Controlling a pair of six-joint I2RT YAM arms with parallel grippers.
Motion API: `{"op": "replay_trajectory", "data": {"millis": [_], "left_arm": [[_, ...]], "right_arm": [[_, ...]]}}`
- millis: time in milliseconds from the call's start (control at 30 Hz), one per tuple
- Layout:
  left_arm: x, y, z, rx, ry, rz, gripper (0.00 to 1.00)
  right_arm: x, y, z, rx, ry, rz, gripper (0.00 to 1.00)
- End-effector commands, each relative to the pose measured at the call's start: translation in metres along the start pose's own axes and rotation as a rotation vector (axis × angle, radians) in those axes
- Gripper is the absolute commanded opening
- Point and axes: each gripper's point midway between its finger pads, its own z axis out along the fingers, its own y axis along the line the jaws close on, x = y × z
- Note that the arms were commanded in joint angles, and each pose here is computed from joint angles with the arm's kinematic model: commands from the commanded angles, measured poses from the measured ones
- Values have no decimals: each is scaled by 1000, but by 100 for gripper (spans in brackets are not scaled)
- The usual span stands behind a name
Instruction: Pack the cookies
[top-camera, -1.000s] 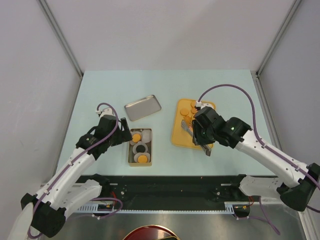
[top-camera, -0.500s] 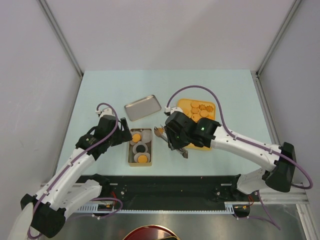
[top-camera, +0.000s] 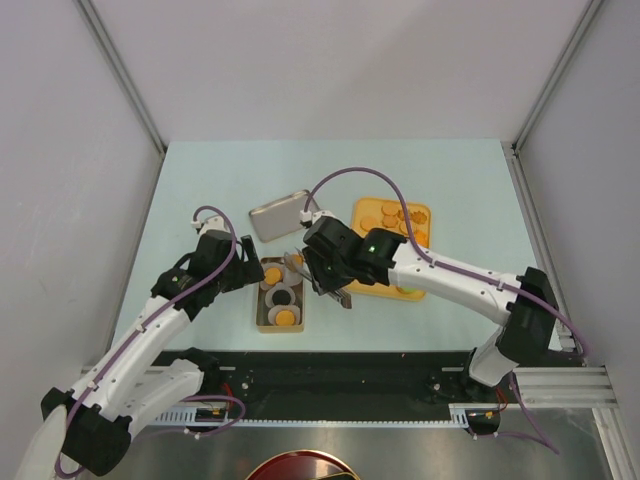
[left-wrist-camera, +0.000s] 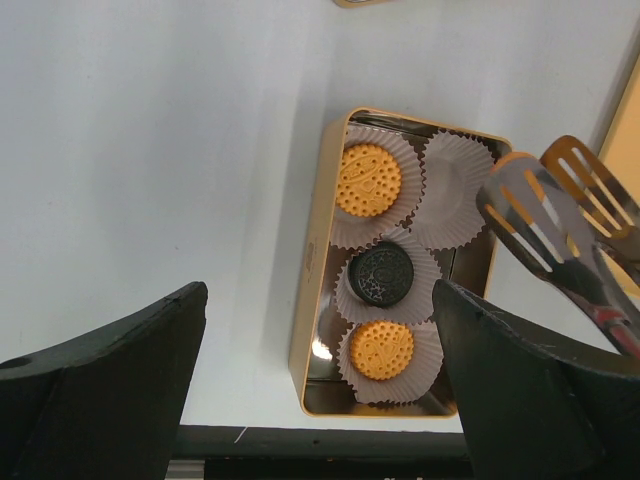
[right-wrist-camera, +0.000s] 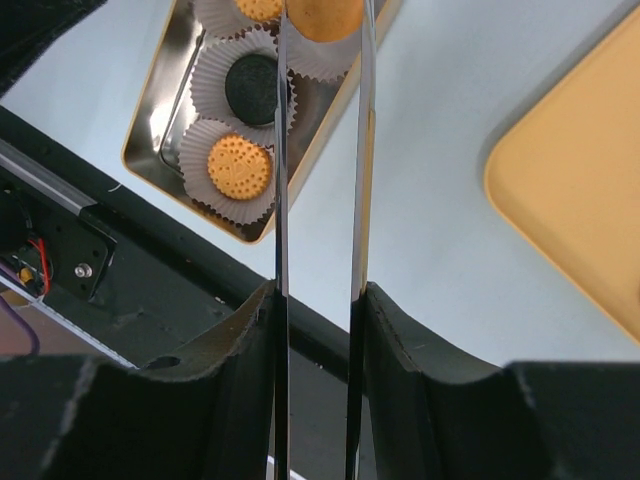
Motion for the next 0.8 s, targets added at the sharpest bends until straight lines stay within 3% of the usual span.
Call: {"op": "replay_trajectory", "data": {"millis": [0, 467, 767], "left_arm": [[-3, -4, -3, 17, -14, -10, 100], [-3, -3, -2, 13, -12, -7, 100], [-3, -3, -1, 11, -11, -5, 100]], "right_arm": [[-16, 13, 2, -35, -38, -32, 37], [-21, 12, 17, -27, -18, -50, 40], [-26, 13, 19, -22, -26, -49, 56]]}}
